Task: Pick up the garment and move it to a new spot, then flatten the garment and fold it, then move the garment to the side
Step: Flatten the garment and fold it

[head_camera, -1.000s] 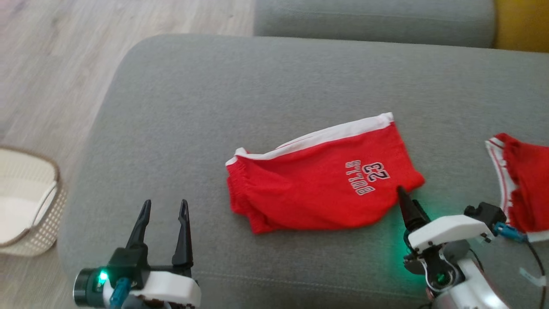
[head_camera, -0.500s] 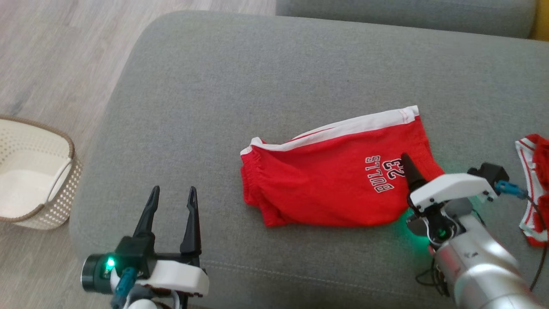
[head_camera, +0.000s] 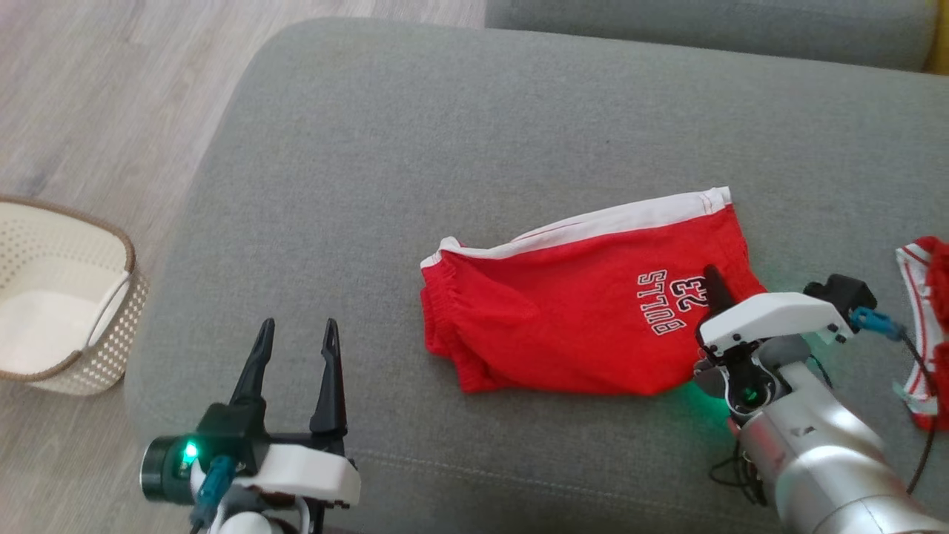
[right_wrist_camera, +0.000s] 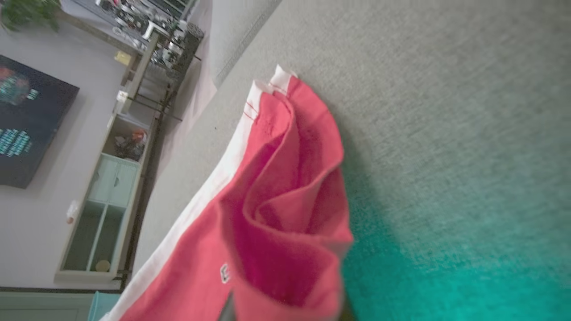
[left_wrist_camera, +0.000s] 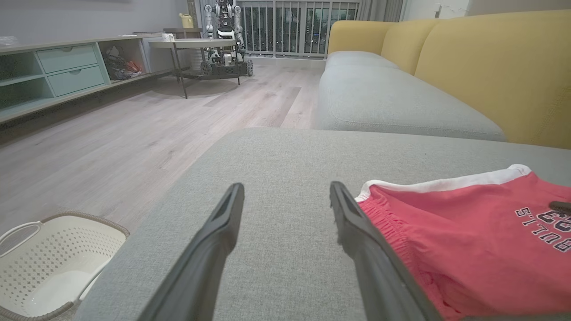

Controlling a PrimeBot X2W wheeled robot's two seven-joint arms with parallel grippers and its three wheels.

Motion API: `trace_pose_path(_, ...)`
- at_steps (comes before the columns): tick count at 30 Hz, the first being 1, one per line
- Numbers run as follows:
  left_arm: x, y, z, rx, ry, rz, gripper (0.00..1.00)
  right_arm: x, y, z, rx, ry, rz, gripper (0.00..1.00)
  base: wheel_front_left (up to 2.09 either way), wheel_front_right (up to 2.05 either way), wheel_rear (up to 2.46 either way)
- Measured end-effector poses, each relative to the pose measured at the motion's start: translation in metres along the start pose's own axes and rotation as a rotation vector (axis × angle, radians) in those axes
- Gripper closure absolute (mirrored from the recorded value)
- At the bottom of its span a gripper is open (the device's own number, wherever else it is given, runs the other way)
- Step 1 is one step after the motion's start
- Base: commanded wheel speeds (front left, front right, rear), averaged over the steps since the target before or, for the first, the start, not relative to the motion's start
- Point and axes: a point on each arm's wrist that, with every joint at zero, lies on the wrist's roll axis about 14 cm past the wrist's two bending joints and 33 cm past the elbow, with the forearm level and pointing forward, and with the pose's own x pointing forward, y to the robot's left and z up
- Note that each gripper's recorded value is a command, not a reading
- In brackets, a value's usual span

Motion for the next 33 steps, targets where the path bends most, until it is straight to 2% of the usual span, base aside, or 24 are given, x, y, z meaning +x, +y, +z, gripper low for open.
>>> trace_pose_path(6,-0.001,-0.009,0.001,-0.016,-0.004,-0.027,0.00,-0.014,-0.014,0.021,0.155,-0.110,-0.043,1.00,0.00,0.00,0.00)
trace_pose_path(12,0.001,-0.021,0.005,-0.024,-0.022,-0.061,0.00,-0.035,-0.050,0.046,0.245,-0.218,-0.118,1.00,0.00,0.00,0.00)
trace_pose_path(17,-0.003,-0.027,0.004,-0.036,-0.018,-0.081,0.00,-0.058,-0.086,0.054,0.228,-0.281,-0.189,1.00,0.00,0.00,0.00)
trace_pose_path(20,-0.004,-0.033,0.005,-0.039,-0.021,-0.099,0.00,-0.063,-0.091,0.053,0.173,-0.282,-0.198,1.00,0.00,0.00,0.00)
trace_pose_path(23,-0.005,-0.032,0.005,-0.039,-0.023,-0.096,0.00,-0.059,-0.074,0.059,0.141,-0.289,-0.147,1.00,0.00,0.00,0.00)
trace_pose_path(29,-0.008,-0.027,0.008,-0.040,-0.033,-0.083,0.00,-0.049,-0.004,0.058,0.066,-0.270,0.070,1.00,0.00,0.00,0.00)
trace_pose_path(33,-0.010,-0.021,0.009,-0.039,-0.038,-0.064,0.00,-0.052,0.036,0.040,0.052,-0.226,0.203,1.00,0.00,0.00,0.00)
